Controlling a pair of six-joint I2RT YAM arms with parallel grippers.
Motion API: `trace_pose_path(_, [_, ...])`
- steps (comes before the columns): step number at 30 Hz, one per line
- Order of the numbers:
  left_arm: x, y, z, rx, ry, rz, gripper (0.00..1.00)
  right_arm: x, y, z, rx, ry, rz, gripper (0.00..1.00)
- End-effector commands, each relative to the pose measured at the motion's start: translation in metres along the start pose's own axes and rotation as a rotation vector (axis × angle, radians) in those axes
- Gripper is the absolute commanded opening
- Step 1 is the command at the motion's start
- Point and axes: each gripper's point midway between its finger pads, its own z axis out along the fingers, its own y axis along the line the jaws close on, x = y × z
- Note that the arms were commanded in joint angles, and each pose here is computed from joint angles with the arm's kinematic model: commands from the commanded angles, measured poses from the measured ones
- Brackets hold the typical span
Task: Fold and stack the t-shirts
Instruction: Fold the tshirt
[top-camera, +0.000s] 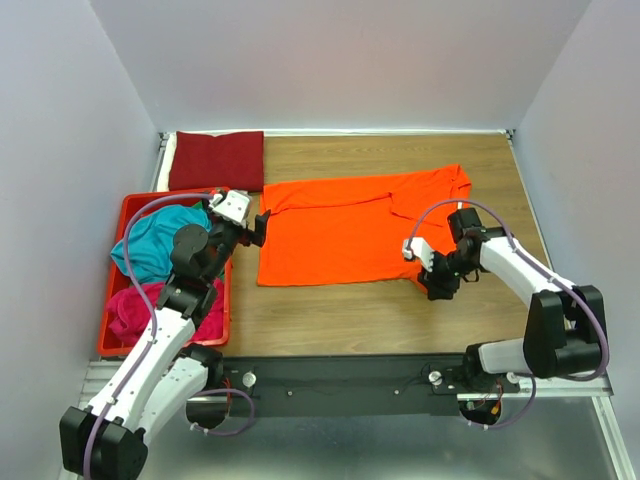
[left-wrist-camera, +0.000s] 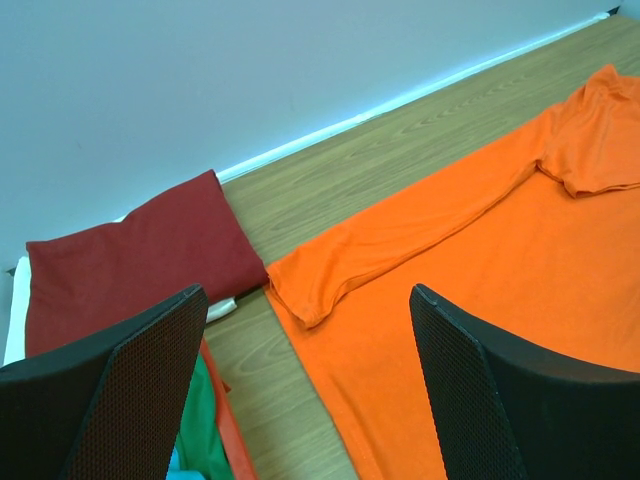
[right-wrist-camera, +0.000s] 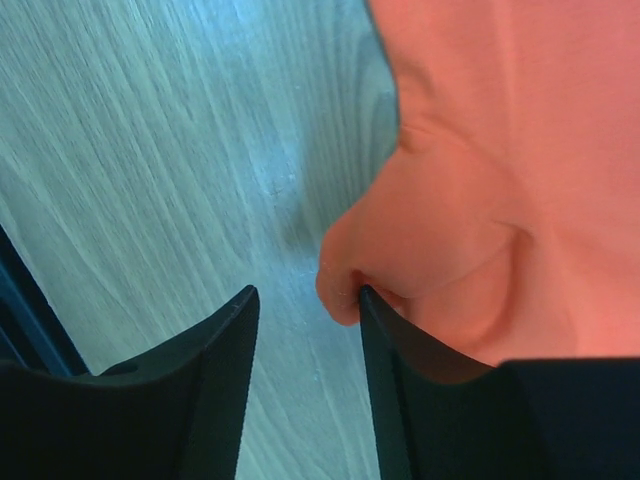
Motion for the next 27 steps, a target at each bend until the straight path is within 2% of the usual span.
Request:
trace_pose_path(1, [-0.015,-0.002,-0.001,0.017,-0.043,0.004,0.89,0.01,-0.001,0.008,0.015,0.066,0.015,0.5])
trace_pose_path(4, [-0.015,-0.003,0.0,0.019,-0.043,0.003,0.89,0.005,0.002,0.009,0.014,0.076,0.003,0.34])
trace_pose_path(5, [-0.014,-0.003,0.0,0.019,-0.04,0.002,0.89,-0.002,0.002,0.009,0.011,0.071,-0.012,0.15])
trace_pose_path(7, [-0.016,-0.004,0.0,0.021,-0.045,0.003,0.89,-0.01,0.005,0.011,0.002,0.069,-0.003,0.01])
trace_pose_path(14, [-0.015,-0.002,-0.001,0.014,-0.044,0.006,0.89,-0.051,0.025,0.031,-0.124,0.044,0.015,0.01])
trace_pose_path(16, [-0.015,-0.003,-0.002,0.017,-0.045,0.006,0.89,-0.061,0.024,0.034,-0.139,0.037,0.048,0.11])
trace_pose_path(20, [-0.016,-0.004,-0.001,0.021,-0.045,0.006,0.89,-0.071,0.024,0.034,-0.159,0.027,0.091,0.25])
trace_pose_path(23, [-0.015,-0.005,-0.002,0.024,-0.046,0.006,0.89,-0.078,0.015,0.015,-0.079,0.022,0.069,0.35])
trace_pose_path(24, [-0.016,-0.005,-0.001,0.026,-0.048,0.006,0.89,-0.078,0.014,0.009,-0.056,0.024,0.059,0.43])
trace_pose_path(26, [-0.017,-0.006,-0.002,0.028,-0.051,0.006,0.89,-0.072,0.014,-0.01,0.004,0.044,0.014,0.51])
trace_pose_path(27, [-0.017,-0.006,-0.002,0.028,-0.051,0.006,0.89,-0.067,0.016,-0.015,0.003,0.062,-0.052,0.59])
